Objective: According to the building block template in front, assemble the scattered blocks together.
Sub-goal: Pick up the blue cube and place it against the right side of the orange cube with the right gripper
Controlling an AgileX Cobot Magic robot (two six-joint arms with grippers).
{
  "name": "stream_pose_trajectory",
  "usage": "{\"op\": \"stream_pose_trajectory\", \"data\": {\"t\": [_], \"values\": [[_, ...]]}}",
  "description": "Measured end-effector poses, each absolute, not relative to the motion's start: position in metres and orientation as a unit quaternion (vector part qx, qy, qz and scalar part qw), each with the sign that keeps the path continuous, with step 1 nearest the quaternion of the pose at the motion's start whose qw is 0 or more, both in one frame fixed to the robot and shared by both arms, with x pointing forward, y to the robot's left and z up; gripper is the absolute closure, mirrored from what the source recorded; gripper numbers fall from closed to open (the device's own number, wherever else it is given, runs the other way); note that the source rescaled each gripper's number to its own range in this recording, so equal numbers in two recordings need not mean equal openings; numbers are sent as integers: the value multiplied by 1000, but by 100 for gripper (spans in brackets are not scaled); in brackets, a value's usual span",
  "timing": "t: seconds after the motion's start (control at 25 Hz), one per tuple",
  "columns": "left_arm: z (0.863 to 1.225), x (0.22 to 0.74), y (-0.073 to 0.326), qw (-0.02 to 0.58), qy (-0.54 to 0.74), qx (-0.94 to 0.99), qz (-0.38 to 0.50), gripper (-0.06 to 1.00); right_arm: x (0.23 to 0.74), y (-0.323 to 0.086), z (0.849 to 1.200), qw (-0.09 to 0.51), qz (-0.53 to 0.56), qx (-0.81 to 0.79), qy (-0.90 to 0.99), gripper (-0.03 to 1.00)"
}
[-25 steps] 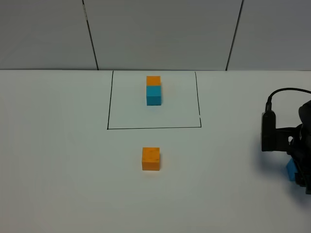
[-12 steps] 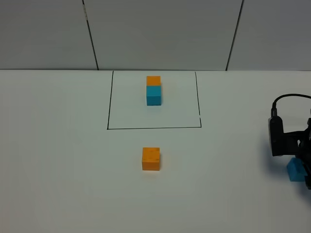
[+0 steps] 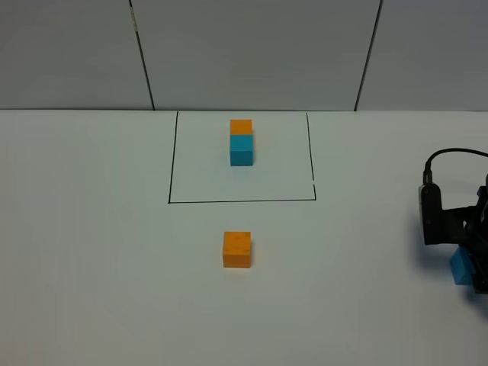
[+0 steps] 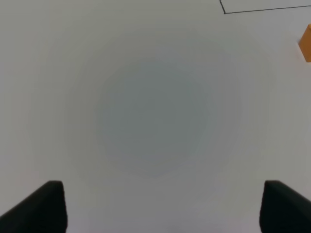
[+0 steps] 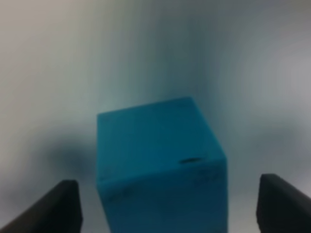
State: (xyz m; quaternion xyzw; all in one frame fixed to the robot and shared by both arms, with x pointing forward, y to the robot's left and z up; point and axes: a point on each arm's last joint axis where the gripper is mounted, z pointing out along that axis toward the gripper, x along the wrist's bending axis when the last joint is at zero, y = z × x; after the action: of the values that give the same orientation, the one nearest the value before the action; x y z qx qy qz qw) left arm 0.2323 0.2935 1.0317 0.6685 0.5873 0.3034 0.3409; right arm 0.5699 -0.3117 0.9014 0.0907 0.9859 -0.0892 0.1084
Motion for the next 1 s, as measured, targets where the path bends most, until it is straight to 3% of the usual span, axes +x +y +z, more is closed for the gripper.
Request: {"op": "stream_pose_trajectory", "data": {"t": [1.0], "values": [[1032,232,294,341,587,669,303,15,570,-318,897,100,-73,53,991,20]]}}
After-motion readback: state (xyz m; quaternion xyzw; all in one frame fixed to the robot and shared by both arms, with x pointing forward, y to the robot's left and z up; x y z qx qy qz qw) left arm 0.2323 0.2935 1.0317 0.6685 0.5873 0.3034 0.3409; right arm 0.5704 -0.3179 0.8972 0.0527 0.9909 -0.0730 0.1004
